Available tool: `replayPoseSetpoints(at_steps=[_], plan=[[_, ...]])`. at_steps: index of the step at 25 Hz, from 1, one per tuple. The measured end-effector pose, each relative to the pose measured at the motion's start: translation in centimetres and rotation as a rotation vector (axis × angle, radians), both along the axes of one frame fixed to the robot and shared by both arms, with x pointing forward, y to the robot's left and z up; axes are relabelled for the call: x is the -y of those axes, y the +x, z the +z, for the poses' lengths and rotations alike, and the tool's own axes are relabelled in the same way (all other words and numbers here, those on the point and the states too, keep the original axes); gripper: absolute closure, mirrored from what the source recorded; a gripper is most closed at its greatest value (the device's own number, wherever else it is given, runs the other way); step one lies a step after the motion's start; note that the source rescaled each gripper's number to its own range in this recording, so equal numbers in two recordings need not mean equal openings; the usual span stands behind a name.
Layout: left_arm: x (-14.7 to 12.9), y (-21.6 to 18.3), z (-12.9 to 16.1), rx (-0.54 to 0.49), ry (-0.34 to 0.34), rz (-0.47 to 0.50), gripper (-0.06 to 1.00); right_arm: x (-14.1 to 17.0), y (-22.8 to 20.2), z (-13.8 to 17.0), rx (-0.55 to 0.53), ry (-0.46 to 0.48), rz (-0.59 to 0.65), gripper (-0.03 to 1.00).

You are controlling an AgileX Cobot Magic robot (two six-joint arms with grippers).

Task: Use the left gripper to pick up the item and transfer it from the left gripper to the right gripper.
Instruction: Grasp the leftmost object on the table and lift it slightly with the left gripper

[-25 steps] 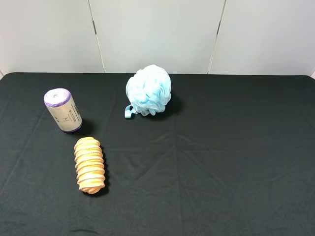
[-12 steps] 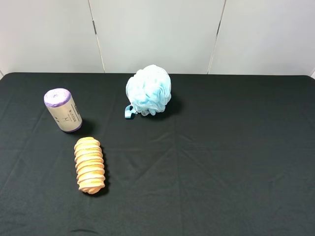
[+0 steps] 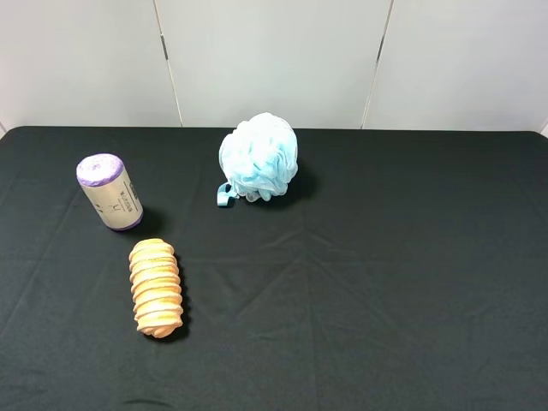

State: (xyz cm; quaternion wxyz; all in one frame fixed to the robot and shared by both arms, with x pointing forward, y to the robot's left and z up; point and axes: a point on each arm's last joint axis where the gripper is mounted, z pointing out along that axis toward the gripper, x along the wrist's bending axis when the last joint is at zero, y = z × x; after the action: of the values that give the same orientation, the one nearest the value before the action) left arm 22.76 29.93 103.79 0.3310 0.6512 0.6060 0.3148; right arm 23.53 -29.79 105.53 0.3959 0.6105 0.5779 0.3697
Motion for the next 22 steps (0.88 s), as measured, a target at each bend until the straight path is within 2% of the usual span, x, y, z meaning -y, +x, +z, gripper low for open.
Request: replayPoseSetpoints(at_steps=[15,22], plan=[[0.0,-0.3,0.7,0.016,0.000,0.000,-0.03,0.0,0.0,0.0,0.001,0.000,0.000,-0.03],[0.0,1.3,4.8,-0.134,0.005,-0.002,-0.03,0.0,0.0,0.0,0.001,0.000,0.000,-0.03]])
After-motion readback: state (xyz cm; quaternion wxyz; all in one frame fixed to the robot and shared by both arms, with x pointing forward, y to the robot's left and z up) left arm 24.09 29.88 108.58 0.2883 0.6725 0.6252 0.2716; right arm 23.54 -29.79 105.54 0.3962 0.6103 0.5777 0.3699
